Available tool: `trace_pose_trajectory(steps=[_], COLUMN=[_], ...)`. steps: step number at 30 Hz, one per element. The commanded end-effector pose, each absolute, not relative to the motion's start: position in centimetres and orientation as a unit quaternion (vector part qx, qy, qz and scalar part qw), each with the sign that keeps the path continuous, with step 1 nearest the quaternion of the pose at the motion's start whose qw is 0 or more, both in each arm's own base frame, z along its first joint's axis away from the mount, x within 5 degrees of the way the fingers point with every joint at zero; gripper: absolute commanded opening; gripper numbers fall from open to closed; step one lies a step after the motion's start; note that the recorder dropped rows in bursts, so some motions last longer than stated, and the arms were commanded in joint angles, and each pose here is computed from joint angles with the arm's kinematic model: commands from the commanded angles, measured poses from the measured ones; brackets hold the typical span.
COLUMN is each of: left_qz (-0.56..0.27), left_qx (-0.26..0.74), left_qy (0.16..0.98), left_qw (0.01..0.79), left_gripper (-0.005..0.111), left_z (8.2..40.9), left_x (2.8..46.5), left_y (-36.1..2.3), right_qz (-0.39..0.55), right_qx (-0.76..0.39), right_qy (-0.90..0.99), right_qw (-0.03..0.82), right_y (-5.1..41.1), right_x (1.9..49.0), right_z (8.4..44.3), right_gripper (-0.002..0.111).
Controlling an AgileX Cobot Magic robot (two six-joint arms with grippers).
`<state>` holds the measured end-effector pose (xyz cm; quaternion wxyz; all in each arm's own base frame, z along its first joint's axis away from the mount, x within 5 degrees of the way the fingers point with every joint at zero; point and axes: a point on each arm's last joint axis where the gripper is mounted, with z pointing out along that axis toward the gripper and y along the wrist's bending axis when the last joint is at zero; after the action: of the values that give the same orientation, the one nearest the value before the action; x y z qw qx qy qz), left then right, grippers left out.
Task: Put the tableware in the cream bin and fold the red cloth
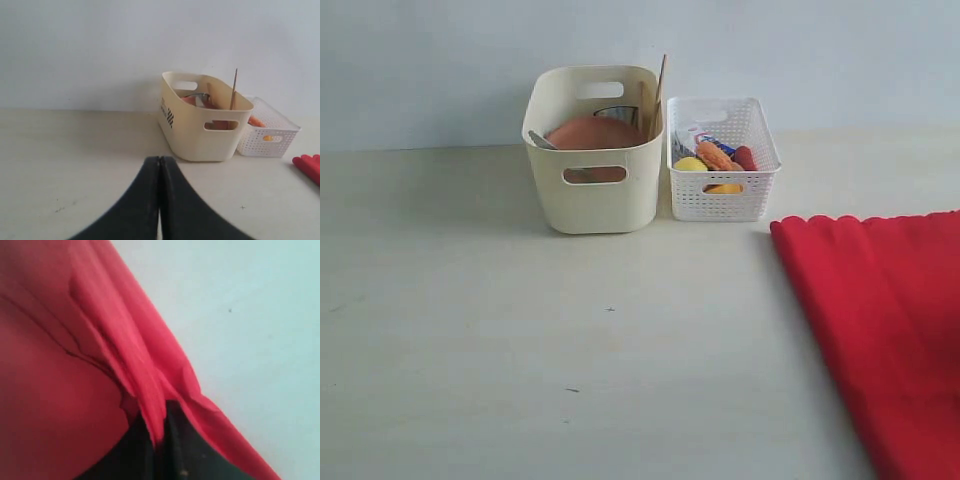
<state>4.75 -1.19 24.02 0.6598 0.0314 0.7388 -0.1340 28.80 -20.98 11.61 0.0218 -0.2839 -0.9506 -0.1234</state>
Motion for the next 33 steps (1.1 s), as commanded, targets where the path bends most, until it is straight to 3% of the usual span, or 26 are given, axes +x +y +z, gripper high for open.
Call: trace_pose_trajectory(steps=[1, 9, 21, 28, 33], left_qz=[-0.135, -0.119, -0.103, -0.099, -0.097], left_qx=[0.017, -0.005, -0.025, -0.029, -0.031], left_qy=[0.747, 0.754, 0.754, 0.754, 0.754], left_qw=[0.65, 0.645, 0.648, 0.649, 0.649], left_gripper=[0.0, 0.0, 0.0, 0.0, 0.0], left_z=[22.4, 21.6, 21.6, 21.6, 21.6], left_x=[4.8, 5.0, 5.0, 5.0, 5.0], left_y=[-1.2, -0.9, -0.7, -0.6, -0.6], right_qz=[-0.174, -0.217, -0.218, -0.309, -0.318], right_qx=[-0.291, -0.305, -0.407, -0.407, -0.385], right_qy=[-0.941, -0.926, -0.879, -0.838, -0.842], right_qw=[-0.022, -0.058, -0.121, -0.191, -0.205], right_y=[-21.9, -23.1, -29.6, -28.2, -26.5], right_x=[30.7, 32.9, 29.4, 32.2, 35.5], right_z=[10.7, 9.4, 9.4, 8.9, 9.2], right_gripper=[0.0, 0.0, 0.0, 0.0, 0.0])
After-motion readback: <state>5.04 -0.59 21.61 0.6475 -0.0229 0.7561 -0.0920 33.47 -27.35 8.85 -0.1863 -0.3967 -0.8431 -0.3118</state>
